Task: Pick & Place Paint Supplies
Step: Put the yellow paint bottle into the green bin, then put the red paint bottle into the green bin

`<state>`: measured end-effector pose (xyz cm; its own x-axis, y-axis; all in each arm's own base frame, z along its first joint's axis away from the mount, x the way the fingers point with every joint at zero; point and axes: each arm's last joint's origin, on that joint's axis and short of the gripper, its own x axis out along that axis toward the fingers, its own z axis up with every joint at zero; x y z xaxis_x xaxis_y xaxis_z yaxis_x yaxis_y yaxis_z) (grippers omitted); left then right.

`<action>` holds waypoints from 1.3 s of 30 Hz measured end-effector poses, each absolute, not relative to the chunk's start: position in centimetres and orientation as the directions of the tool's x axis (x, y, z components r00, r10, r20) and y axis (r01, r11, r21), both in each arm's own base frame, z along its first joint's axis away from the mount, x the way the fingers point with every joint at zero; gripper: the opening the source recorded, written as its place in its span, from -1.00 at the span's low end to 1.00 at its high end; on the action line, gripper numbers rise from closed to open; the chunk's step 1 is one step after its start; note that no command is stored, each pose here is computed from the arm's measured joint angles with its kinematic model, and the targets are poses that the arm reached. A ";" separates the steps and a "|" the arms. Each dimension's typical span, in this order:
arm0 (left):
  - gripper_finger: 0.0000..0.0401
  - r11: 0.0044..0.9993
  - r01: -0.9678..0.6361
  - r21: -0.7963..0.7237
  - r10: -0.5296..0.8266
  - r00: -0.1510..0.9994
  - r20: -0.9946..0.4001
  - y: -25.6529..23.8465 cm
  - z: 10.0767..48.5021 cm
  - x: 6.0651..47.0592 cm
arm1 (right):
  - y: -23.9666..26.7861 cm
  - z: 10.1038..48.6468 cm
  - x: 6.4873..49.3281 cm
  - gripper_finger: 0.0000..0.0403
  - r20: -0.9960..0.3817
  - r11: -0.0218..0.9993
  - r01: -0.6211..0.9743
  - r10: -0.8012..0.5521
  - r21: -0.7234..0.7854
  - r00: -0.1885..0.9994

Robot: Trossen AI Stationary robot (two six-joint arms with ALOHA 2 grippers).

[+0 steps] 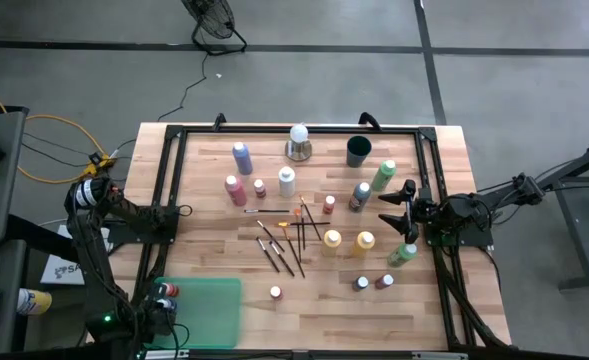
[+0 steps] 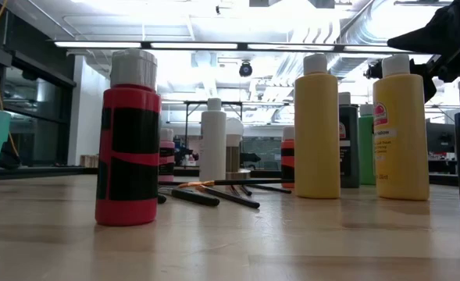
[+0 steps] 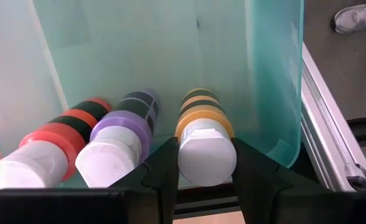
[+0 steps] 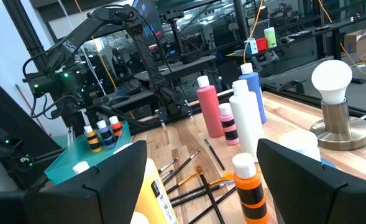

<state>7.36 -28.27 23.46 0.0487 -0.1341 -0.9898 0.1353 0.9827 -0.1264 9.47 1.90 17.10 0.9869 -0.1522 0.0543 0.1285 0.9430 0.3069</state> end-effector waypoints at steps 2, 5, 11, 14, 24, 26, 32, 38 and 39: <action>-0.36 0.983 0.134 -0.127 -0.134 0.049 -0.990 -28.3 23.4 7.4 | 1.9 17.1 9.5 0.48 0.054 0.943 0.129 -0.152 0.307 0.987; -0.24 0.984 0.128 -0.123 -0.130 0.046 -0.990 -28.3 23.2 7.4 | 1.9 17.1 9.5 0.48 0.054 0.943 0.128 -0.152 0.307 0.987; 0.07 0.985 0.125 -0.120 -0.125 0.033 -0.992 -28.3 23.2 7.3 | 1.9 17.1 9.5 0.48 0.054 0.943 0.128 -0.152 0.307 0.987; 0.13 0.984 0.123 -0.125 -0.128 0.016 -0.992 -28.3 23.2 7.3 | 1.9 17.1 9.5 0.48 0.055 0.943 0.128 -0.152 0.307 0.987; 0.14 0.980 0.128 -0.150 -0.152 0.005 -0.988 -28.7 25.2 7.4 | 1.9 17.1 9.5 0.48 0.055 0.943 0.128 -0.152 0.307 0.987; 0.14 0.976 0.131 -0.172 -0.175 0.007 -0.985 -28.9 25.8 7.4 | 1.9 17.1 9.5 0.48 0.055 0.943 0.128 -0.152 0.307 0.987; 0.14 0.969 0.114 -0.217 -0.224 0.052 -0.973 -29.2 28.5 8.5 | 1.9 17.1 9.5 0.48 0.054 0.943 0.128 -0.152 0.307 0.987; 0.14 0.991 0.031 -0.130 -0.134 0.204 -0.970 -27.6 30.4 11.7 | 1.9 17.1 9.5 0.48 0.054 0.943 0.128 -0.152 0.307 0.987; 0.14 0.992 0.021 -0.125 -0.126 0.229 -0.965 -27.3 30.6 12.4 | 1.9 17.1 9.5 0.48 0.055 0.943 0.128 -0.152 0.307 0.987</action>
